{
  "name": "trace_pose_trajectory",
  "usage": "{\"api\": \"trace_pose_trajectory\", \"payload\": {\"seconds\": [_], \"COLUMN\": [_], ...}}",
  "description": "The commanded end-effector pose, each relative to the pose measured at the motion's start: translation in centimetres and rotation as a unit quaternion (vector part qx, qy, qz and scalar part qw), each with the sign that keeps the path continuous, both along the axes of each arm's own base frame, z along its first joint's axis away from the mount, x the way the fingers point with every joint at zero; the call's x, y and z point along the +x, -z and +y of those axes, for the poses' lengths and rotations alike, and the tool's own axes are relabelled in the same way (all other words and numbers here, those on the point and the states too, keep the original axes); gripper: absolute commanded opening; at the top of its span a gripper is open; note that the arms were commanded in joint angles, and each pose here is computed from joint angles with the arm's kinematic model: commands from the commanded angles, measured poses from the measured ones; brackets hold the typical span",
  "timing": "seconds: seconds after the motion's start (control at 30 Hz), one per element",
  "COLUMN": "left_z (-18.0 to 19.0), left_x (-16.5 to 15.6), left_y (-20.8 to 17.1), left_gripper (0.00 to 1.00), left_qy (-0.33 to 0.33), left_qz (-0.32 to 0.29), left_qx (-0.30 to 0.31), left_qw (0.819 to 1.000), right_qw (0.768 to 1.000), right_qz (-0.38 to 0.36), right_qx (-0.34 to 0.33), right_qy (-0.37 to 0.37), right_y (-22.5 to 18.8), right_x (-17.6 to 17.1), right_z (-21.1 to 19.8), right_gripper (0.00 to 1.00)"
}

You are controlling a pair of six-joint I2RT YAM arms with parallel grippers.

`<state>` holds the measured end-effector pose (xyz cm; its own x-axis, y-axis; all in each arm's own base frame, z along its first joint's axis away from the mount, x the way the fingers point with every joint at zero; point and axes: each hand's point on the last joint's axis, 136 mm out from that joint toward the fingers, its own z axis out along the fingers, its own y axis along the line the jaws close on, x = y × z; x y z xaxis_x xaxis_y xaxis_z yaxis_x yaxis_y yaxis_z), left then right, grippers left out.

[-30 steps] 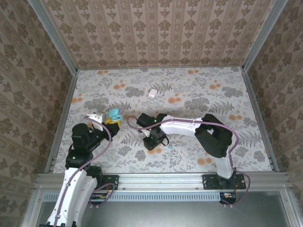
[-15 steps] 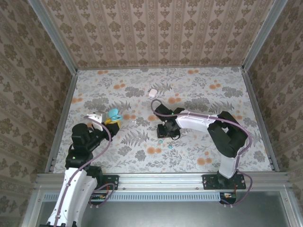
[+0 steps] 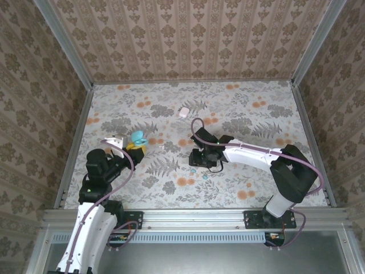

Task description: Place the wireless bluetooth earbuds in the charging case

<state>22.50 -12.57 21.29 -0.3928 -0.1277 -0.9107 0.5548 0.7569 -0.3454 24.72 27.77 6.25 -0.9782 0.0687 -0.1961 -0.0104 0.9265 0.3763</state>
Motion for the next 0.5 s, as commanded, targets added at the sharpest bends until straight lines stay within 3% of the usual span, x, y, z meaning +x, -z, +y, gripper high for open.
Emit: {"api": "trace_pose_trajectory", "payload": {"seconds": [0.0,0.2,0.47], "left_z": [-0.3,-0.3,-0.4], "left_x": [0.0,0.2,0.5], "left_y": [-1.0,-1.0,-1.0], "left_gripper": [0.28,0.28,0.28], "left_qy": [0.008,0.008,0.011], "left_qz": [-0.01,-0.01,-0.007], "left_qx": [-0.015,-0.016,-0.015], "left_qw": [1.0,1.0,1.0], "right_qw": [1.0,0.999,0.998], "right_qz": [0.021,0.042,0.054], "right_qx": [0.006,0.003,-0.017], "right_qy": [-0.006,-0.026,-0.032], "right_y": [0.9,3.1,4.8], "right_x": [-1.8,-3.4,-3.0], "right_z": [1.3,3.0,2.5], "right_gripper": [0.36,0.28,0.21]}}
